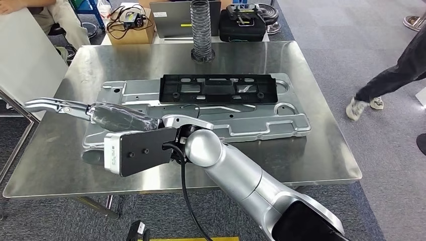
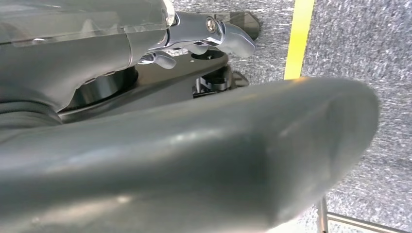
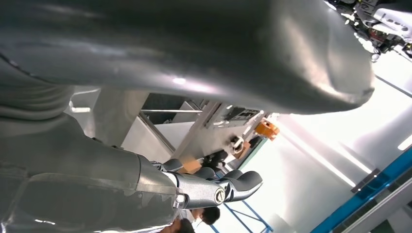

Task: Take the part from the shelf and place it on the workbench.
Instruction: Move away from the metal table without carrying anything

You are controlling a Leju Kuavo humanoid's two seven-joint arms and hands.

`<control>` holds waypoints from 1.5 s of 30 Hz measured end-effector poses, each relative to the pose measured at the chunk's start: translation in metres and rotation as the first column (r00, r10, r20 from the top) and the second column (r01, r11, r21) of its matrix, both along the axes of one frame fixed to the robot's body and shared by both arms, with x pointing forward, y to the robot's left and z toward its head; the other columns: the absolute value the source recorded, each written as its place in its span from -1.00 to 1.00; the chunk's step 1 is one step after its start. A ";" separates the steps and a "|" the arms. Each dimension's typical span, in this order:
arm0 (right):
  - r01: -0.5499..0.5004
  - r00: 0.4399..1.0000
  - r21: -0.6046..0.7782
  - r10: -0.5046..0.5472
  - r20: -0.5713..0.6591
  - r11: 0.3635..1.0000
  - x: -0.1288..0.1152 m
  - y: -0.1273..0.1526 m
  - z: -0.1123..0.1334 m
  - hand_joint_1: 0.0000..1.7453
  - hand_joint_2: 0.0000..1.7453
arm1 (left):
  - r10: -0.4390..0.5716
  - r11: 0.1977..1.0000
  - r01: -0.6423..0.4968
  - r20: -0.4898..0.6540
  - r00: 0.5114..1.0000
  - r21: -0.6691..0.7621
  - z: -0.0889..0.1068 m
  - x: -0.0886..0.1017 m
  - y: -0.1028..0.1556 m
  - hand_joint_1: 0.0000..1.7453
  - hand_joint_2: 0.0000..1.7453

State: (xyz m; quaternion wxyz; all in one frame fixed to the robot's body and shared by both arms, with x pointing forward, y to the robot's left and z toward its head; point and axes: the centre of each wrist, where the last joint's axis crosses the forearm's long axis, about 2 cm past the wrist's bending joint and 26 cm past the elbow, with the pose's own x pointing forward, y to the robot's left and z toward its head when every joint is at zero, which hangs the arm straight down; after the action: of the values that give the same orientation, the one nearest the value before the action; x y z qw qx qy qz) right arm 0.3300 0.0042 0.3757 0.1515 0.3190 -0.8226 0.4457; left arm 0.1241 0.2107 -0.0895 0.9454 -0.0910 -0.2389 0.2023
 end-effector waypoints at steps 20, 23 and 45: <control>0.010 1.000 0.006 -0.010 -0.004 1.000 0.000 0.000 -0.002 -1.00 -1.00 | -0.007 1.000 0.007 -0.010 1.000 -0.006 0.001 0.001 -0.002 -1.00 -1.00; 0.010 1.000 0.006 -0.010 -0.004 1.000 0.000 0.000 -0.001 -1.00 -1.00 | -0.008 1.000 0.008 -0.012 1.000 -0.006 0.001 0.000 -0.003 -1.00 -1.00; 0.024 1.000 0.003 -0.024 0.001 1.000 0.000 -0.003 -0.002 -1.00 -1.00 | -0.021 1.000 0.021 -0.015 1.000 -0.005 0.001 0.001 -0.005 -1.00 -1.00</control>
State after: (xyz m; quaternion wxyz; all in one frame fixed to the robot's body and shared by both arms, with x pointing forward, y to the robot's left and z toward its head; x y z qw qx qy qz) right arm 0.3300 0.0016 0.3737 0.1559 0.3088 -0.8271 0.4430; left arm 0.1251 0.2056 -0.0884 0.9491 -0.0945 -0.2301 0.1935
